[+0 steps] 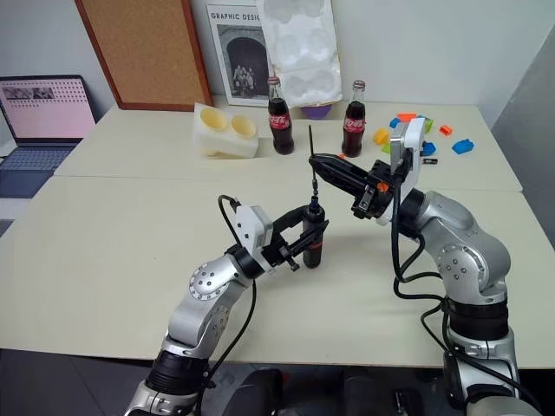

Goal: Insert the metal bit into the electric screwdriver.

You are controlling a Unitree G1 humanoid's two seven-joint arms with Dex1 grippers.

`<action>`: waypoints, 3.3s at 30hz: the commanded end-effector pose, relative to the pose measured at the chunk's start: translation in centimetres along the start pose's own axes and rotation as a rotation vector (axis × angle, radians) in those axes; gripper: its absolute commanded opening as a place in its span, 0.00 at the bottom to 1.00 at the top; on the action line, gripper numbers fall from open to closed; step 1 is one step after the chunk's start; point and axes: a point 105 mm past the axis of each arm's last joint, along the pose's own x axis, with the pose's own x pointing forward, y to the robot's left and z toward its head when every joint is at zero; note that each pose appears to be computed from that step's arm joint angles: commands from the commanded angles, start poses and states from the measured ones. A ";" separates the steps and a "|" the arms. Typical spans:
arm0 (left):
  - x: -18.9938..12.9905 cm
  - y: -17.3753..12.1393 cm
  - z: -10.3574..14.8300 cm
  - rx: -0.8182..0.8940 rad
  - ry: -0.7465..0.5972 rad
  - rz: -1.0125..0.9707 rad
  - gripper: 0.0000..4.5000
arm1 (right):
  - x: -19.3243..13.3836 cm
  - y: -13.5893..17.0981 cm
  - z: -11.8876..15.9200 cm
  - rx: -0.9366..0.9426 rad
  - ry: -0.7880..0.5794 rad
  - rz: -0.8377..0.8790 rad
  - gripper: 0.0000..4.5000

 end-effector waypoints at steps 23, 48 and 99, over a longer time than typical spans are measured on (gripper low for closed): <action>0.4 -0.1 0.8 0.031 -0.036 -0.015 0.37 | -0.2 2.0 -0.9 0.005 0.053 0.074 0.00; 0.1 0.3 1.2 0.041 -0.051 -0.003 0.37 | -1.1 1.5 -2.7 0.068 0.157 0.013 0.00; -0.7 0.3 1.4 0.100 -0.039 -0.064 0.37 | -1.0 0.5 -1.8 0.074 0.525 0.393 0.00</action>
